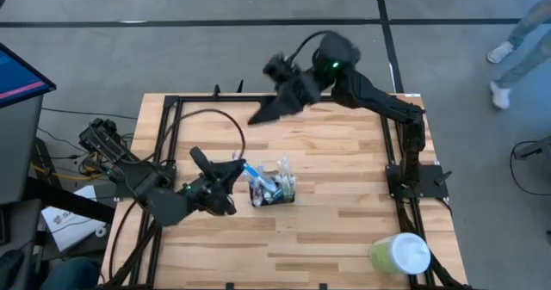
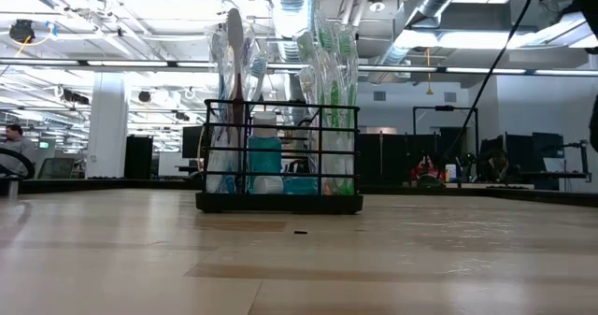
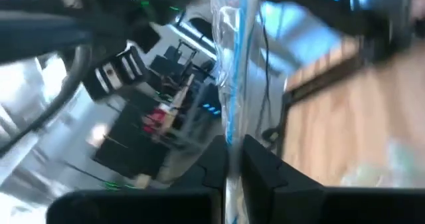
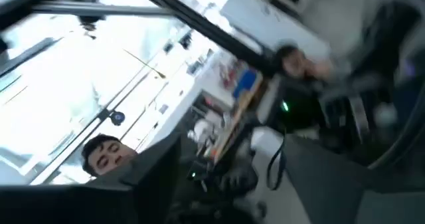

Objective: Pick & Place toothbrushing station
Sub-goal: Put the blue toothbrush into the top left section of the mesh organizer

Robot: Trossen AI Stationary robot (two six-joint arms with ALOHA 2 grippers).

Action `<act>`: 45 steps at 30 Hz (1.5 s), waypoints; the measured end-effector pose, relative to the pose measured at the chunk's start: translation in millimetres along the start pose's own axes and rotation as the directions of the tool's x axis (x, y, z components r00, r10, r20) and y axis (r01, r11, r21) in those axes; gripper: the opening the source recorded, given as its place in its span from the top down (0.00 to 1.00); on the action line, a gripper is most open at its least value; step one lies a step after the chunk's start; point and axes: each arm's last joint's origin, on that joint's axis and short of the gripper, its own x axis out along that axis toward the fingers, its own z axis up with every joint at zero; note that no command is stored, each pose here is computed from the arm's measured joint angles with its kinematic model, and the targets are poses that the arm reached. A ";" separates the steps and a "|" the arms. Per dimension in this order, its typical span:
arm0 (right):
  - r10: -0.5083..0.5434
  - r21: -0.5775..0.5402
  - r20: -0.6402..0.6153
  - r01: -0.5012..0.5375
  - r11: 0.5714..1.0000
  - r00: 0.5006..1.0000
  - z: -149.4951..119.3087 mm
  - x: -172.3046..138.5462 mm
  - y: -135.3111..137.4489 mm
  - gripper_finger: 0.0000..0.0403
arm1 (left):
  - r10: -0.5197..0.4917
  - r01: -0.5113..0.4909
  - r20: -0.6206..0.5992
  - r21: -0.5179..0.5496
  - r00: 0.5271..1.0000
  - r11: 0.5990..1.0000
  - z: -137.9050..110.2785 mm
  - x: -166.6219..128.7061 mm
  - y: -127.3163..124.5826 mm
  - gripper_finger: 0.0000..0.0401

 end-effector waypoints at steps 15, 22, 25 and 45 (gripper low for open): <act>-0.195 -0.503 0.207 0.275 0.819 0.959 -23.4 -3.2 32.6 0.30 | -0.148 0.430 0.406 -0.806 0.902 0.407 -25.0 -11.2 79.1 0.97; -0.351 -0.638 0.294 0.456 0.620 0.889 -44.7 19.3 24.2 0.33 | -0.155 0.421 0.392 -0.845 0.907 0.330 -29.7 -1.1 71.3 0.97; -0.365 -0.665 0.276 0.451 0.595 0.889 -52.5 26.0 24.4 0.33 | -0.171 0.439 0.405 -0.848 0.898 0.297 -31.7 5.0 67.9 0.97; -0.529 -0.604 0.232 0.547 0.580 0.817 -70.5 53.9 -16.5 0.33 | -0.174 0.468 0.435 -0.838 0.883 0.280 -33.3 30.8 66.3 0.97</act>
